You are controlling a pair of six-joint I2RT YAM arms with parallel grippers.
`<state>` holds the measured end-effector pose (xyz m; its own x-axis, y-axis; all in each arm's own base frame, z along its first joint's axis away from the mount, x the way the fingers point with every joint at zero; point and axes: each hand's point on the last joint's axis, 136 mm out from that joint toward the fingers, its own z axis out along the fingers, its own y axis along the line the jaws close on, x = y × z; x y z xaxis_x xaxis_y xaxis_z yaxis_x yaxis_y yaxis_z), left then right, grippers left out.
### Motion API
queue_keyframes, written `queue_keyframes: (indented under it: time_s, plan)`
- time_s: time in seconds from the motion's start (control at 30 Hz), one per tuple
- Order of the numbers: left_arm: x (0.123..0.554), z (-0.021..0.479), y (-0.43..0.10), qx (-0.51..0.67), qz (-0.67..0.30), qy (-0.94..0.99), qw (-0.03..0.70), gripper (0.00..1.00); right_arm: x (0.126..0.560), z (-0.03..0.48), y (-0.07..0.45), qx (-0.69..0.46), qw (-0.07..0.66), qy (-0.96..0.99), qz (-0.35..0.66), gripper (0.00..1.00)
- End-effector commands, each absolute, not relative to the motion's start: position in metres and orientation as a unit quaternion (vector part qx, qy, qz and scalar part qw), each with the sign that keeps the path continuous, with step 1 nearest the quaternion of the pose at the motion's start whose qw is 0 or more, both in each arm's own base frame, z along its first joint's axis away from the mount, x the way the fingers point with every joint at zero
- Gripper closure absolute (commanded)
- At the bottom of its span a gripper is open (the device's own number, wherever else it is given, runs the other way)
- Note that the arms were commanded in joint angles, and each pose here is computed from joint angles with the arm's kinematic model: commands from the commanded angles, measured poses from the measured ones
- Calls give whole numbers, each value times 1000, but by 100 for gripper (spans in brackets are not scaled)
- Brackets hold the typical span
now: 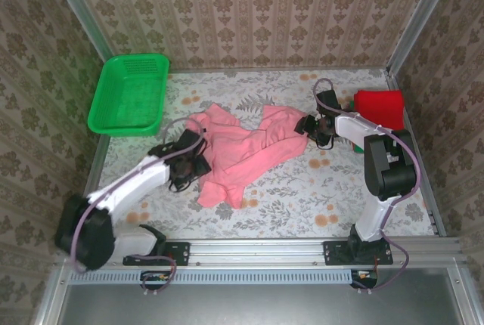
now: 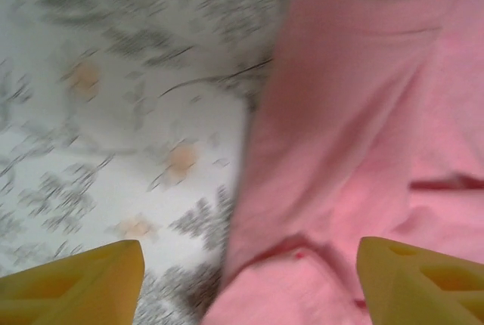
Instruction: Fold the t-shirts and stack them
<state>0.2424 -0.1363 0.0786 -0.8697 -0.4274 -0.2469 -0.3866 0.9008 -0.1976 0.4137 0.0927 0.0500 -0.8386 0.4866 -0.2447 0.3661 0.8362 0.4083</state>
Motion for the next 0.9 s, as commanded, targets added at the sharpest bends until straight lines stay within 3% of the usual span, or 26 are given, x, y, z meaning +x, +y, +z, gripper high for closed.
queue_keyframes:
  time_s: [0.0,0.2,0.53,0.77,0.87]
  plan:
    - [269,77,-157,-155,-71,976,138,30,410,48,96,223,160,945,178,38]
    - [301,45,-175,-133,-62,984,105,61,409,52,96,220,163,945,179,39]
    - [351,9,-158,-118,-48,989,76,99,409,53,83,234,165,941,179,40]
    - [407,43,-165,-101,-64,986,116,100,407,56,80,235,167,940,181,40]
    - [411,62,-165,-105,-63,984,131,84,406,57,77,237,168,939,182,40]
